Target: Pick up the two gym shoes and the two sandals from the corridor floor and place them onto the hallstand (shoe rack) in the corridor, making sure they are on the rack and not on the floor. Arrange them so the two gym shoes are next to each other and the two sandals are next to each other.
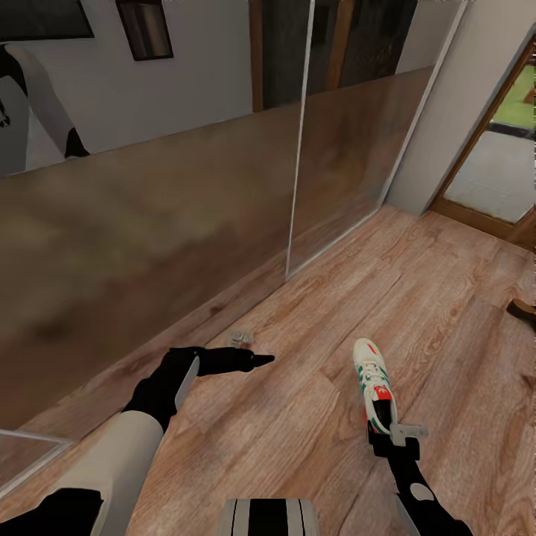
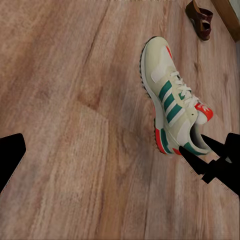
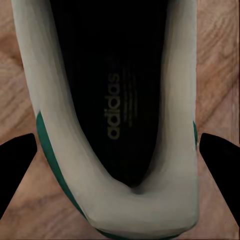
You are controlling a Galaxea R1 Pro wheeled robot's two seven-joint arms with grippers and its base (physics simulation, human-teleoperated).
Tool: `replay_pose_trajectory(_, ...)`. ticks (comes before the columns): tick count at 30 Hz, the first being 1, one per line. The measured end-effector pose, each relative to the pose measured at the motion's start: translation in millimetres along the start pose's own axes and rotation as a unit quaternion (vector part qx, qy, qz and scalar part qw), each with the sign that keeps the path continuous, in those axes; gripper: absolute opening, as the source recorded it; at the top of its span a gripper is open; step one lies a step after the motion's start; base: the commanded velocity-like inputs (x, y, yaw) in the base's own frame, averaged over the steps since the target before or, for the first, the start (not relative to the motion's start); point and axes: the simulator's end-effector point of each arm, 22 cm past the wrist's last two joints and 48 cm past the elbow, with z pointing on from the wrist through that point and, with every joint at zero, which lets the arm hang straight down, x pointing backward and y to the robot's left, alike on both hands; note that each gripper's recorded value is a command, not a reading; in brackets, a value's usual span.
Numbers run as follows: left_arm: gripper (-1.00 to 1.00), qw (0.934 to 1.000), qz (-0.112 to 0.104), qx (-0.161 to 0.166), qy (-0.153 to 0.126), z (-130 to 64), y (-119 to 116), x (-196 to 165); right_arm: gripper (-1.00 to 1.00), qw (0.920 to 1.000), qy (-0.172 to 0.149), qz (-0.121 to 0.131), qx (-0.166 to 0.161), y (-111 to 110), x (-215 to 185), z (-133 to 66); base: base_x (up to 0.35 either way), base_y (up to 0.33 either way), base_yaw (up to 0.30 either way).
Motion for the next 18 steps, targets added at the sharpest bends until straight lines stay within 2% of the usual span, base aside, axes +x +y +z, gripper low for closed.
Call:
replay_pose_trajectory(5, 1.0, 0.9996, 0.019, -0.009, -0.019, -1.2, 5, 10, -1.0, 1.0, -0.002, -0.004, 0.004, -8, -2, -0.5, -0.005, -0.183, -0.099)
replay_pose_trajectory(10, 1.0, 0.999, 0.028, -0.022, -0.026, -2.7, 10, 12, -1.0, 1.0, -0.005, -0.004, 0.004, -10, -5, -0.9, -0.091, -0.244, -0.099)
replay_pose_trajectory(18, 1.0, 0.9959, 0.033, -0.078, -0.033, -6.7, 31, 19, -1.0, 0.9998, -0.01, -0.01, 0.013, -26, -11, -0.8, -0.208, -0.225, -0.099)
